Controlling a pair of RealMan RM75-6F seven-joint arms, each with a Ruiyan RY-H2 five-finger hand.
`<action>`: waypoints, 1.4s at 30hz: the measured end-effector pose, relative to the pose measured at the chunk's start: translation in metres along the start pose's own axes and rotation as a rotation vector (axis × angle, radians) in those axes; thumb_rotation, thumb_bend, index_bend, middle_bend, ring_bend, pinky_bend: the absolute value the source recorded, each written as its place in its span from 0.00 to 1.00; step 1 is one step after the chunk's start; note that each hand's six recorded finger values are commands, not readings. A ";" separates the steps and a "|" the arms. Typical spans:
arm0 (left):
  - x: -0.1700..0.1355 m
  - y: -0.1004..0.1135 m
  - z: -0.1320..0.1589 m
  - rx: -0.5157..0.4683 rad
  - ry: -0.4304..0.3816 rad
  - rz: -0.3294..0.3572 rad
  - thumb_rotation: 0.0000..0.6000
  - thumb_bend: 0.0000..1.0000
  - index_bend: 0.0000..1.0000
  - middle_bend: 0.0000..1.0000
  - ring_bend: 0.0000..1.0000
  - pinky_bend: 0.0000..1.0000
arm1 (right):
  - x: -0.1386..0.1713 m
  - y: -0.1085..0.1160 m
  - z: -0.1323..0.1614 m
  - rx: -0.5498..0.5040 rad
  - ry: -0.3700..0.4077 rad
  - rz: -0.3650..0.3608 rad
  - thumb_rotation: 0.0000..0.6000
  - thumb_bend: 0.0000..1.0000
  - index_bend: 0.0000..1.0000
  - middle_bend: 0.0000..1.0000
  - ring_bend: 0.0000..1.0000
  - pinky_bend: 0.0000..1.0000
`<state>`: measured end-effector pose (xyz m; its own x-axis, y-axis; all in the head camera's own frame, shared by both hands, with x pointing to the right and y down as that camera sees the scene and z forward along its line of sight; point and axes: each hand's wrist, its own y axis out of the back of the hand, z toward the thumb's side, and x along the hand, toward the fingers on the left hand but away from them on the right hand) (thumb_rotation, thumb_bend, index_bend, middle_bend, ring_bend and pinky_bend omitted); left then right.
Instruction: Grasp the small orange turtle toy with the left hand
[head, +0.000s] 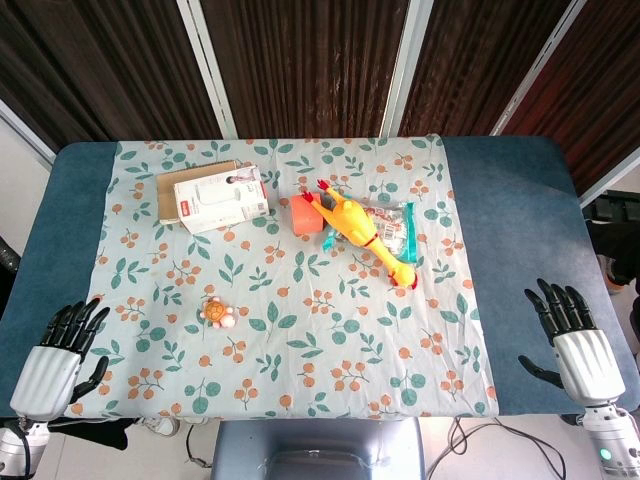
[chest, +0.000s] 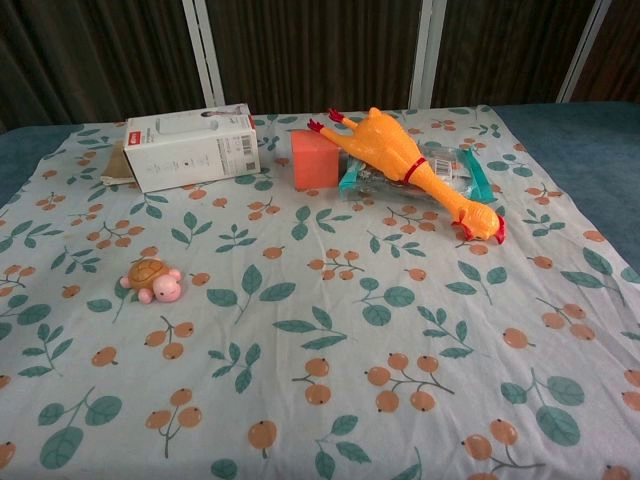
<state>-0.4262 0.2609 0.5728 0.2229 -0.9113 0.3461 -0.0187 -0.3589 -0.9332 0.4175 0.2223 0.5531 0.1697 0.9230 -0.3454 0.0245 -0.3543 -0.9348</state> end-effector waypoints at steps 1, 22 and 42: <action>0.000 0.000 0.000 0.000 -0.002 0.000 1.00 0.43 0.00 0.00 0.02 0.10 | 0.000 0.000 0.000 -0.001 0.001 0.000 1.00 0.22 0.00 0.00 0.00 0.00; 0.098 -0.070 0.040 -0.014 -0.235 -0.136 1.00 0.46 0.11 0.16 0.85 0.97 | 0.008 0.005 0.004 -0.023 0.010 -0.002 1.00 0.22 0.00 0.00 0.00 0.00; 0.142 -0.132 0.091 0.133 -0.400 -0.191 1.00 0.46 0.21 0.24 0.88 1.00 | 0.006 0.006 -0.004 -0.042 -0.032 0.043 1.00 0.22 0.00 0.00 0.00 0.00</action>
<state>-0.3028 0.1972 0.7367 0.5692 -0.6728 0.4726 0.1788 -0.4598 -0.8699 0.4225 0.2251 0.5461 0.1395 0.9108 -0.3887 0.0592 -0.3995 -0.9148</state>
